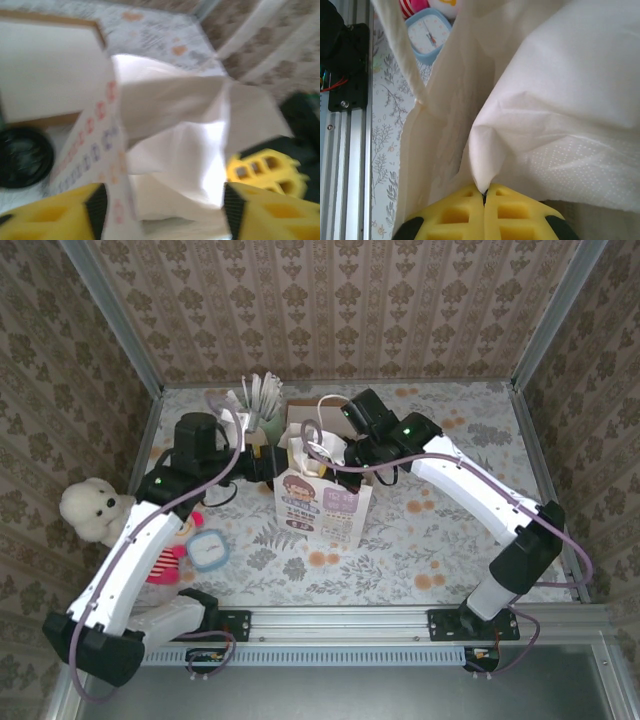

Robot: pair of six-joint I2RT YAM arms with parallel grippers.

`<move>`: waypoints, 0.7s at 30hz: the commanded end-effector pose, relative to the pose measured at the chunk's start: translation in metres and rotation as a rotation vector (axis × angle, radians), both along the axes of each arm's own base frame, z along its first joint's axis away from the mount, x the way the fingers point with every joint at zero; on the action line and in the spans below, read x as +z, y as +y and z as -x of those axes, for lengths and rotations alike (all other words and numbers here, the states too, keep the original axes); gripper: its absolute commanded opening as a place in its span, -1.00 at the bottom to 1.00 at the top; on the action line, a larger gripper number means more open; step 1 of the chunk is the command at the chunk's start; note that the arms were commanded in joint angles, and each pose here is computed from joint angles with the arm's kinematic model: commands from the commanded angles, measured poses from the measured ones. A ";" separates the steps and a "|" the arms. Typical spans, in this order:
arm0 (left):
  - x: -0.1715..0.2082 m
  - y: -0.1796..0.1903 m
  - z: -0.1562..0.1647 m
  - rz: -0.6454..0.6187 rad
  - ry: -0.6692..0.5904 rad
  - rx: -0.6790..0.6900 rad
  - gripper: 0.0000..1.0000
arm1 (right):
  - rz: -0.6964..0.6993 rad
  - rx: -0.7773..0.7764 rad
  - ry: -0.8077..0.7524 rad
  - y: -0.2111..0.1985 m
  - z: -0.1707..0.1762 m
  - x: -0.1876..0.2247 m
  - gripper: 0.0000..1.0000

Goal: Pack the takeout coffee

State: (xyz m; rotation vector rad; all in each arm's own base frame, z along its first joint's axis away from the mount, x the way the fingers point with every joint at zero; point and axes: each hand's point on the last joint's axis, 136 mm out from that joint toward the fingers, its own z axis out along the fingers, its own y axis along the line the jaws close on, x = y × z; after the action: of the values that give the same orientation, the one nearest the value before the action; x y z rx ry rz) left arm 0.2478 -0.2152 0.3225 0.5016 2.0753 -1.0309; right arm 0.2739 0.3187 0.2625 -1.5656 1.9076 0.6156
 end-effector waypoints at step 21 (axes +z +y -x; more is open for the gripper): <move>0.051 -0.046 0.055 0.015 -0.692 -0.566 -0.81 | 0.076 -0.026 -0.029 0.003 -0.015 -0.018 -1.00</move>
State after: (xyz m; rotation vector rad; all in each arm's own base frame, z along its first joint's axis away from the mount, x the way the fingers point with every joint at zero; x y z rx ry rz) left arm 0.2230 -0.2566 0.3444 1.1924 1.5581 -0.9497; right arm 0.2851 0.3214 0.2532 -1.5724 1.9218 0.5669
